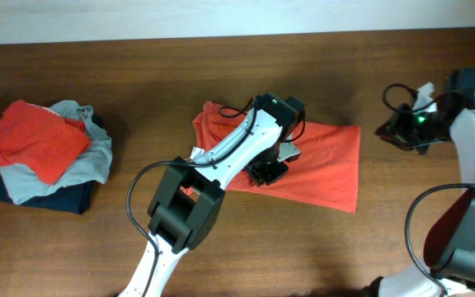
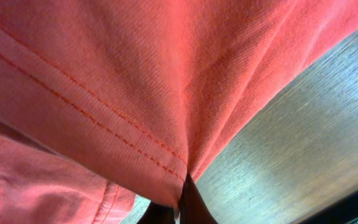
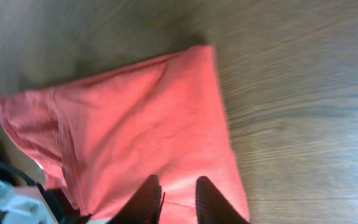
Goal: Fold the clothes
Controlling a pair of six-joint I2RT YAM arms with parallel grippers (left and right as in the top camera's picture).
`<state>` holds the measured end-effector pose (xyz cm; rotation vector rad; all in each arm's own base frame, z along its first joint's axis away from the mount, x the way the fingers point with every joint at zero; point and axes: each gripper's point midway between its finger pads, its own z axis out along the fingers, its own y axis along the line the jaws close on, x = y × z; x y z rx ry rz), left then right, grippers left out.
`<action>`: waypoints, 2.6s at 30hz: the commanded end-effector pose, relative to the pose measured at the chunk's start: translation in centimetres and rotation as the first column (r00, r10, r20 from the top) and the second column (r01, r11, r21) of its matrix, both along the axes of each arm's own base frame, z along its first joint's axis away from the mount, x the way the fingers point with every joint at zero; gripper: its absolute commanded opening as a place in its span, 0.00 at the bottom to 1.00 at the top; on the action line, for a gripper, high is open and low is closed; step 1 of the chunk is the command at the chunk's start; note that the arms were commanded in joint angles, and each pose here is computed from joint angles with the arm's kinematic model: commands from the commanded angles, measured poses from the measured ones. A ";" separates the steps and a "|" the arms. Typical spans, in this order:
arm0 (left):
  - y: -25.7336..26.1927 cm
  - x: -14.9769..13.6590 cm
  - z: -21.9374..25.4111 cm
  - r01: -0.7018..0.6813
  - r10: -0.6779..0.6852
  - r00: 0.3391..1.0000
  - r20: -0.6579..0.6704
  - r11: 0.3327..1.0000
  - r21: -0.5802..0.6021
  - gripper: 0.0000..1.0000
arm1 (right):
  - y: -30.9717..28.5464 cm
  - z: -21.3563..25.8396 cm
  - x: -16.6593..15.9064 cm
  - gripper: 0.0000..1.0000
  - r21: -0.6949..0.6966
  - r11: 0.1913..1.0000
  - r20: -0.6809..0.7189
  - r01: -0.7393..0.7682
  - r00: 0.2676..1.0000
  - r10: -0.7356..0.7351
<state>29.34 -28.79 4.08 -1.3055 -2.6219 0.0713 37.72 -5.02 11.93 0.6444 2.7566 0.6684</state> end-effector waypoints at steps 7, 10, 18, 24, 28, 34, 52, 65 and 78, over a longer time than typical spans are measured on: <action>0.2 2.6 2.2 -0.047 0.043 0.991 0.123 0.998 0.033 0.16 | 3.2 -3.1 -2.0 0.13 -0.165 0.980 -0.123 -0.109 0.988 0.090; -1.2 4.5 4.8 -0.050 0.058 0.977 0.205 0.998 -0.043 0.35 | 3.4 -4.2 -2.7 0.16 -0.158 0.981 -0.144 -0.113 0.985 0.090; -3.4 11.0 5.8 -0.070 0.146 0.911 0.387 0.977 -0.203 0.64 | 4.0 -5.5 -4.6 0.61 -0.118 0.985 -0.203 -0.123 0.974 0.097; -3.7 13.3 1.2 -0.094 0.166 0.909 0.383 0.975 -0.200 0.64 | 3.5 -6.1 -5.2 0.54 -0.146 0.985 -0.242 -0.091 0.969 0.054; -3.6 13.6 -1.7 -0.102 0.163 0.917 0.364 0.978 -0.179 0.61 | 3.6 -7.1 -5.8 0.48 -0.140 0.987 -0.261 -0.073 0.965 0.035; -3.9 14.1 -3.1 -0.097 0.159 0.916 0.369 0.979 -0.181 0.42 | 3.9 -9.4 -7.1 0.45 -0.134 0.990 -0.285 -0.050 0.959 0.010; 1.5 16.7 0.3 -0.209 0.253 0.902 0.349 0.965 -0.160 0.68 | 3.0 -10.7 -7.9 0.31 -0.190 0.980 -0.300 -0.053 0.954 -0.006; 15.2 17.5 9.3 -0.481 0.493 0.820 0.292 0.869 -0.115 0.79 | 2.2 -8.1 -5.7 0.55 -0.081 0.997 -0.227 0.019 0.973 -0.037; 24.6 10.2 8.3 -0.696 0.695 0.717 -0.046 0.712 -0.086 0.73 | 1.3 -7.9 -6.1 0.59 -0.072 0.996 -0.240 0.051 0.968 -0.067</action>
